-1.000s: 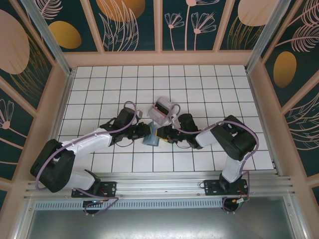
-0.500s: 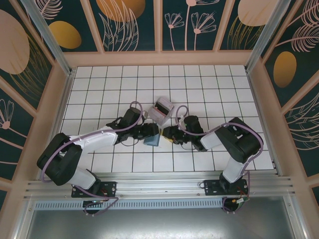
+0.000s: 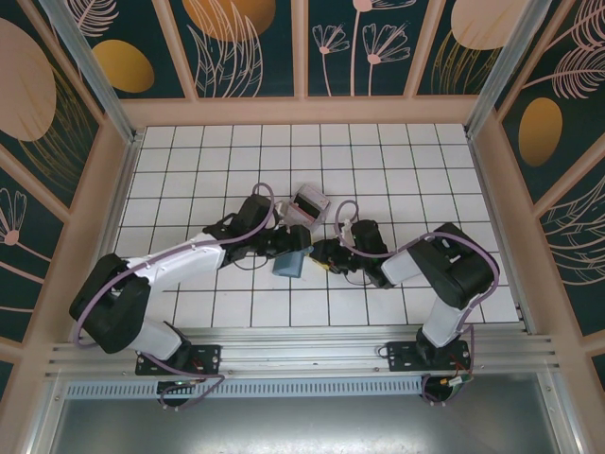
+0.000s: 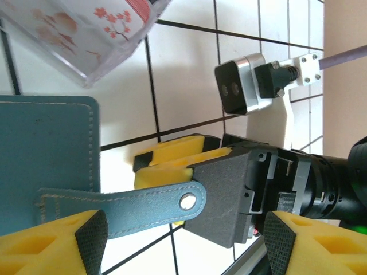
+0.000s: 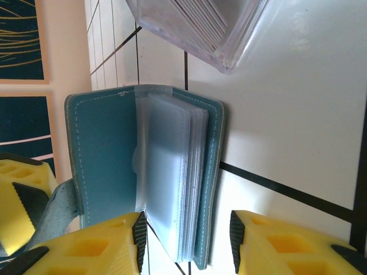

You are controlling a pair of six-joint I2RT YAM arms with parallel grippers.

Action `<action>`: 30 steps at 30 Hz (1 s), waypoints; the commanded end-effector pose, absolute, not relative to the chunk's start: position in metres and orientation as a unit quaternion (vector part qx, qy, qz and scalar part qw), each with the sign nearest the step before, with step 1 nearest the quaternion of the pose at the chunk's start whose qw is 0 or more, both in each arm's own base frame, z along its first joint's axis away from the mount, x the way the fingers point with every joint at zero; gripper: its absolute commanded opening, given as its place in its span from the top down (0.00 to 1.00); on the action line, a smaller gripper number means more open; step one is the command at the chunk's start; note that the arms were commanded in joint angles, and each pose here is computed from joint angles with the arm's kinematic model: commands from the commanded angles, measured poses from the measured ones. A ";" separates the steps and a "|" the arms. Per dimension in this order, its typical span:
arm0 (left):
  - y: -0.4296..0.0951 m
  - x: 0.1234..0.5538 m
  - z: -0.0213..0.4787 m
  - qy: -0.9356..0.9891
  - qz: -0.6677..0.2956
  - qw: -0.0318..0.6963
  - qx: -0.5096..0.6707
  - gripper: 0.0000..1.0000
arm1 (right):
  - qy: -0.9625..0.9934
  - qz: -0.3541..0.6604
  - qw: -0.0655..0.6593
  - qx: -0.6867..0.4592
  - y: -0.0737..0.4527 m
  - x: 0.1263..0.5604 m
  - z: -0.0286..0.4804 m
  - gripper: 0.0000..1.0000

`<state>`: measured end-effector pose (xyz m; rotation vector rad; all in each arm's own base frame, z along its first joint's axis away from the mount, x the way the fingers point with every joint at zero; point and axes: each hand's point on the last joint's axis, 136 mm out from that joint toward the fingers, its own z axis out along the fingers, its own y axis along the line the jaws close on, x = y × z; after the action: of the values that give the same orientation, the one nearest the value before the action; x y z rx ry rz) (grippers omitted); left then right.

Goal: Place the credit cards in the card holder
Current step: Close the card holder at the center of the table, then turn over the card holder at the bottom-center of the table.

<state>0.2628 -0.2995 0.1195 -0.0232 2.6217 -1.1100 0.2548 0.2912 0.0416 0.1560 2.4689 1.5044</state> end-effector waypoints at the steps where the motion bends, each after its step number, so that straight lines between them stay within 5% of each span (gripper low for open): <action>1: -0.278 0.268 0.137 0.926 -0.328 0.187 -0.005 0.26 | 0.862 0.483 0.132 0.077 0.272 0.256 0.024 0.53; 7: -0.242 0.275 0.106 0.956 -0.218 0.196 -0.027 0.35 | 0.868 0.471 0.143 0.073 0.265 0.262 0.027 0.53; 12: -0.249 0.278 0.082 0.958 -0.222 0.179 -0.028 0.59 | 0.869 0.469 0.143 0.069 0.265 0.262 0.026 0.53; 30: -0.256 0.268 0.007 0.968 -0.216 0.121 -0.029 0.73 | 0.868 0.479 0.123 0.052 0.303 0.265 0.028 0.50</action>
<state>0.2769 -0.2636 0.0304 -0.0764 2.7791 -0.6612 0.2693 0.2948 0.0424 0.1342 2.4713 1.4386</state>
